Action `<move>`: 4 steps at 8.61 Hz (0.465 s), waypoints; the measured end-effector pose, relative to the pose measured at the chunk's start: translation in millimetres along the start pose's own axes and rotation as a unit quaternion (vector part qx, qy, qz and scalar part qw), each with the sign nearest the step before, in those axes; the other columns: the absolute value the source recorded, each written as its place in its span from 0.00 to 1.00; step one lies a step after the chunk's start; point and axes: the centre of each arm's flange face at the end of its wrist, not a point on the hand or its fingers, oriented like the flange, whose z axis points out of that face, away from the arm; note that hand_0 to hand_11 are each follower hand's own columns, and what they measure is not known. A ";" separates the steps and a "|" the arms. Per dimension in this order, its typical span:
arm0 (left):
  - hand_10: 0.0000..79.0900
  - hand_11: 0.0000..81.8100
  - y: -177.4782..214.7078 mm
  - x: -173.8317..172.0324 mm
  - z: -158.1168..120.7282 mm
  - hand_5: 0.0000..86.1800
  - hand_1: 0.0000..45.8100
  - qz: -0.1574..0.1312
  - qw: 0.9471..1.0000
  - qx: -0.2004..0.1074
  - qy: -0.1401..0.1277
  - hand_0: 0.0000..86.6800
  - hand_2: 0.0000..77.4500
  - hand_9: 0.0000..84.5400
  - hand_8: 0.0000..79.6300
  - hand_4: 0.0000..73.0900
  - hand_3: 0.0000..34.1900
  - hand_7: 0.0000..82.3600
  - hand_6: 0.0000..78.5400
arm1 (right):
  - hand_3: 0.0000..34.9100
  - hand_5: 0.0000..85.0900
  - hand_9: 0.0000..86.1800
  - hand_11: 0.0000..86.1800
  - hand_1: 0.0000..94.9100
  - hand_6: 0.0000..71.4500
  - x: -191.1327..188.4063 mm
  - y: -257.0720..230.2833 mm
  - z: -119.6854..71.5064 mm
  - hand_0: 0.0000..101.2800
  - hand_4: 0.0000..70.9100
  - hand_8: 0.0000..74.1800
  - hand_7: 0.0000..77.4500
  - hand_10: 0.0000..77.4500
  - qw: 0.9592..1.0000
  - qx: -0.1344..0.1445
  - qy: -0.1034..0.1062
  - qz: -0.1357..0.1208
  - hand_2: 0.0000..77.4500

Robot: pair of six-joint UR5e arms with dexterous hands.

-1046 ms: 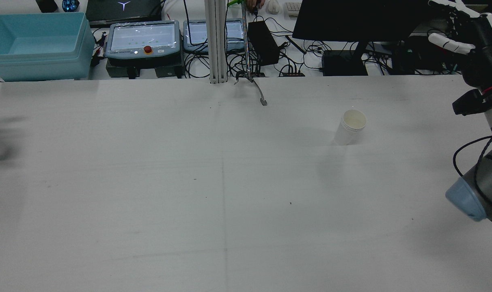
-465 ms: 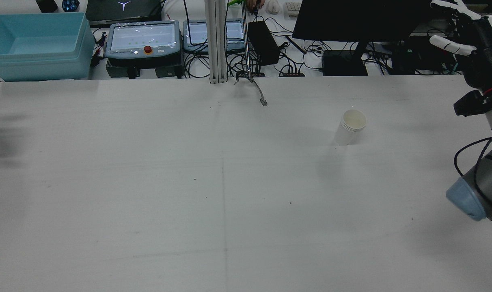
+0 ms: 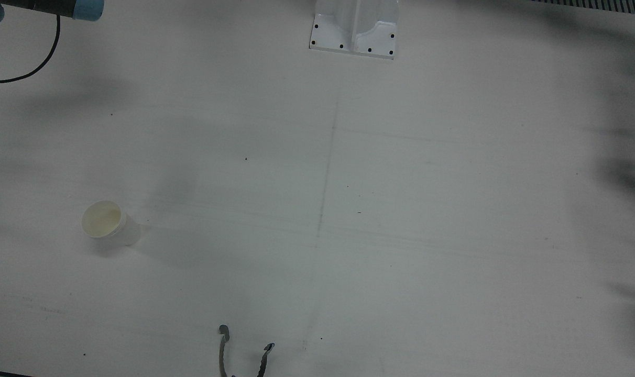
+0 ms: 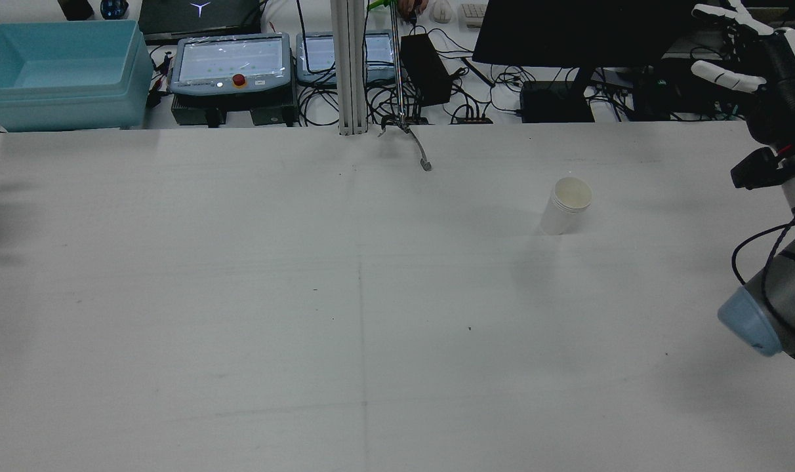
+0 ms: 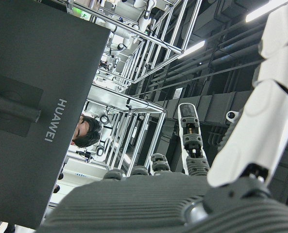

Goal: Pour water
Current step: 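Move the right hand down beside the white paper cup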

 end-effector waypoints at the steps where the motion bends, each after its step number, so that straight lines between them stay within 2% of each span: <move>1: 0.13 0.21 -2.6 2.3 -1.2 0.36 0.33 0.010 1.000 0.005 0.004 0.72 0.03 0.20 0.14 0.77 0.00 0.40 0.17 | 0.00 0.14 0.01 0.01 0.12 0.07 0.7 -1.4 0.0 0.45 0.27 0.00 0.10 0.00 1.000 0.001 0.000 -0.001 0.20; 3: 0.14 0.21 7.0 11.1 5.0 0.36 0.35 0.015 1.000 0.000 0.011 0.72 0.03 0.21 0.15 0.77 0.00 0.41 0.17 | 0.00 0.13 0.01 0.01 0.13 0.07 12.9 -14.7 -3.4 0.45 0.27 0.01 0.10 0.00 1.000 0.012 0.011 -0.019 0.20; 4: 0.14 0.21 14.7 17.1 9.1 0.36 0.33 0.014 1.000 -0.003 0.013 0.72 0.03 0.21 0.15 0.77 0.00 0.41 0.17 | 0.00 0.12 0.01 0.01 0.12 0.05 34.2 -27.1 -8.1 0.45 0.23 0.01 0.07 0.00 0.999 0.020 0.028 -0.031 0.20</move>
